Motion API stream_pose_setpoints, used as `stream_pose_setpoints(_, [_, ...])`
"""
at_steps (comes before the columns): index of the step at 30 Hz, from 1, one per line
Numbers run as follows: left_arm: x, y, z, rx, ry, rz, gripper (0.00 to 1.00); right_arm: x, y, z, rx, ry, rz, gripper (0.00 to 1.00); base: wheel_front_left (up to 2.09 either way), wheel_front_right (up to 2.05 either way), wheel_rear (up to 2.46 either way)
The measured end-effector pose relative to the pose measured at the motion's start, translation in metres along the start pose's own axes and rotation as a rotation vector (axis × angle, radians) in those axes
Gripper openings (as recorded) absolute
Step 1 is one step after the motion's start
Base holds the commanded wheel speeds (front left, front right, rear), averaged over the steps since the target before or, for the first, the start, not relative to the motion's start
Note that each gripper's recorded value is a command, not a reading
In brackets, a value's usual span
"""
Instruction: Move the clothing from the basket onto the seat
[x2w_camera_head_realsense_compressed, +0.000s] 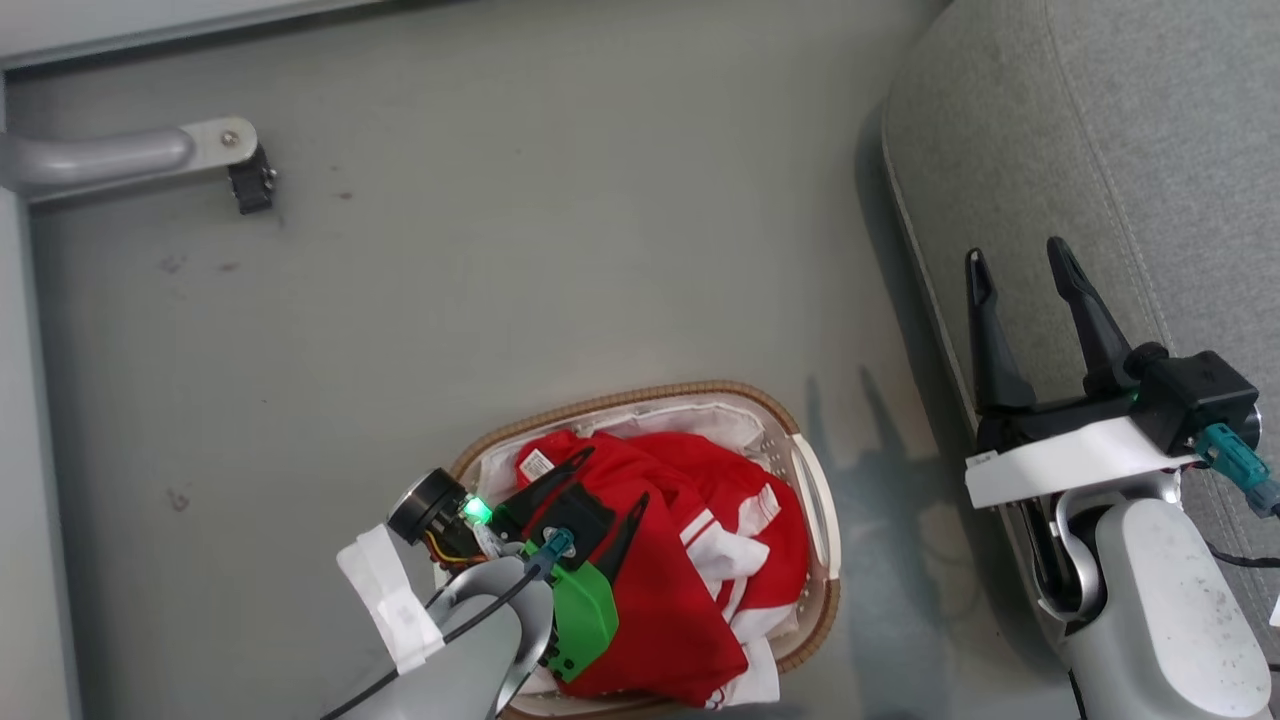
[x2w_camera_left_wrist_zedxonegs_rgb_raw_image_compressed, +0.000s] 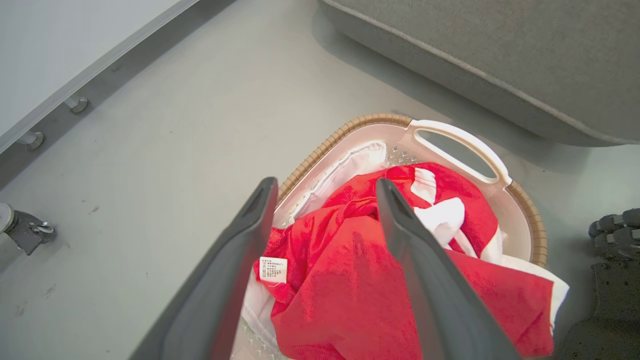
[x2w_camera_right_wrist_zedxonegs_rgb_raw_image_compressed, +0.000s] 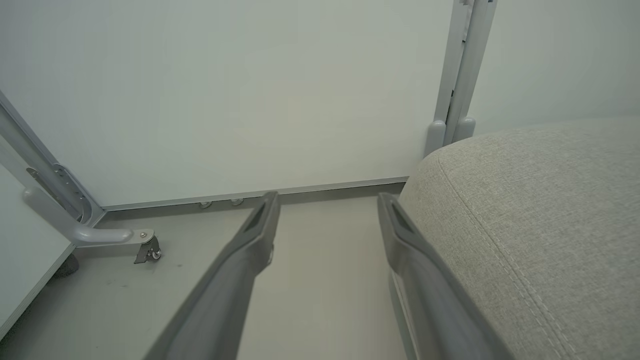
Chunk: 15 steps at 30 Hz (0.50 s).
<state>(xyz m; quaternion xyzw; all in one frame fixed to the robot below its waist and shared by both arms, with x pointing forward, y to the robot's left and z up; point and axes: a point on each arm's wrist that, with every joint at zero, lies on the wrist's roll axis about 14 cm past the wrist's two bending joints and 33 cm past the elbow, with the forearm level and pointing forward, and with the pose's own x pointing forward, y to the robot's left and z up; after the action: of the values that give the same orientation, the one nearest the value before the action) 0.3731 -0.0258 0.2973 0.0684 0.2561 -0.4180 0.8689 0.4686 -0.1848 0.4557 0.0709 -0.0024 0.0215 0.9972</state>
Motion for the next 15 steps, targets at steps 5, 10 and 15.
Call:
stream_pose_setpoints(5, [0.018,-0.01,-0.049,0.017,0.166,-0.101,1.0,0.009,-0.012,-0.023,0.011,0.042,-0.028,1.0,0.0,0.0,0.0])
stream_pose_setpoints(10, [0.033,-0.013,-0.084,0.033,0.292,-0.174,1.0,0.013,-0.027,-0.044,0.02,0.084,-0.063,1.0,0.0,0.0,0.0])
stream_pose_setpoints(15, [0.046,-0.009,-0.108,0.03,0.361,-0.203,1.0,0.009,-0.036,-0.063,0.028,0.131,-0.087,1.0,0.0,0.0,0.0])
